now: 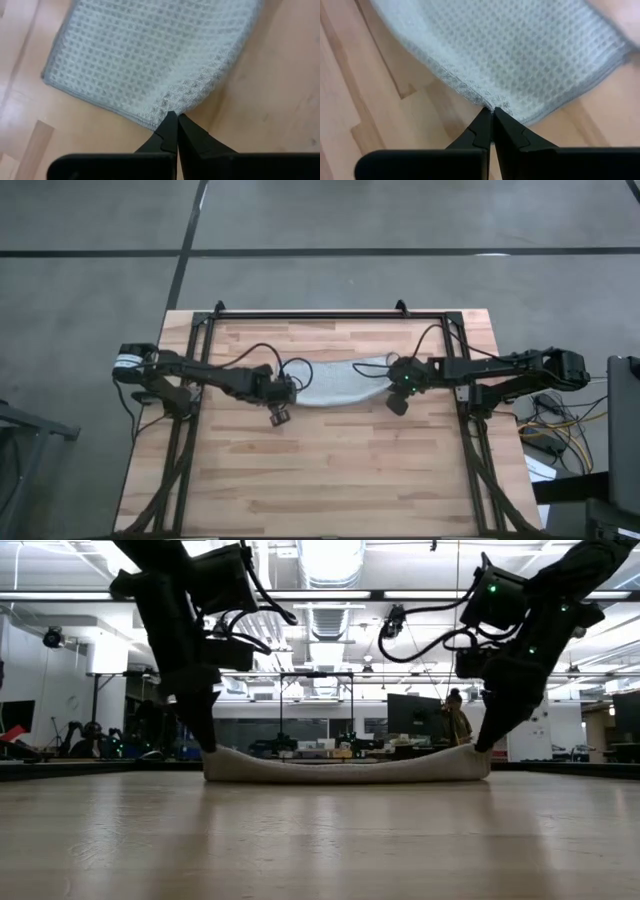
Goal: Fold microfiber towels
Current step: Fold the gray on the table
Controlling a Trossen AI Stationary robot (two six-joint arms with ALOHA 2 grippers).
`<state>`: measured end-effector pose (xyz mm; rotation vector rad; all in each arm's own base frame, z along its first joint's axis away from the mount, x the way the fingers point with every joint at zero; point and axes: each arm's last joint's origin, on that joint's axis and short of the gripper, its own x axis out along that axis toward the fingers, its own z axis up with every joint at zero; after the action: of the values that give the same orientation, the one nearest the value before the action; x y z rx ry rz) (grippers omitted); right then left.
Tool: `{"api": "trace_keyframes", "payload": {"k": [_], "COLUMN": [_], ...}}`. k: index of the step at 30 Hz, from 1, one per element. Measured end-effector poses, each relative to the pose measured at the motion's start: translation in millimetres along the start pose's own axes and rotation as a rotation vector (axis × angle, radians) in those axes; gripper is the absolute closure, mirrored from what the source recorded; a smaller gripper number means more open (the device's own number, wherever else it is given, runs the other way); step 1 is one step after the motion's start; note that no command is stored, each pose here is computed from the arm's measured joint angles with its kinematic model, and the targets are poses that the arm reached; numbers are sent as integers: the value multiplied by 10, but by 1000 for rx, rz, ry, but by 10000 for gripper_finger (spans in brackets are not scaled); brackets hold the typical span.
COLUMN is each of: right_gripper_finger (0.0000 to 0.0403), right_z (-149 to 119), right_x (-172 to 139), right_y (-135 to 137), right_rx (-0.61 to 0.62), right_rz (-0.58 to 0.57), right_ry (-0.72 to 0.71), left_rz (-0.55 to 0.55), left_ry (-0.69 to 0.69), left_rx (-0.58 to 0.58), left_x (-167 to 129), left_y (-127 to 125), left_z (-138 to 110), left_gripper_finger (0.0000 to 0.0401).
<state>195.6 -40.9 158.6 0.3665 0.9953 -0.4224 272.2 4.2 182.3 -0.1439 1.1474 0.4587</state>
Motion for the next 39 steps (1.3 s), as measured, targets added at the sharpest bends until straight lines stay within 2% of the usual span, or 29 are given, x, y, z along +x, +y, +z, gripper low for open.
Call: {"api": "trace_keyframes", "payload": {"k": [7,14,23,39], "right_gripper_finger": [395,395,395,395], "right_z": [102,79,126,423], "right_x": [-52,-64,-75,-169], "right_y": [-7,-95,-161,-290], "right_rx": [15,42,73,104], "right_rz": [-6,-73,-92,-134], "right_ry": [-23,28,16,-56], "left_rz": [6,9,25,58], "left_ry": [-5,-25,-70,-73], "left_rx": [-21,-43,-98,-106], "left_x": [-6,-55,-161,-135], "left_y": [51,107,261,478], "left_z": [46,72,116,188], "left_gripper_finger": [401,401,401,401]}}
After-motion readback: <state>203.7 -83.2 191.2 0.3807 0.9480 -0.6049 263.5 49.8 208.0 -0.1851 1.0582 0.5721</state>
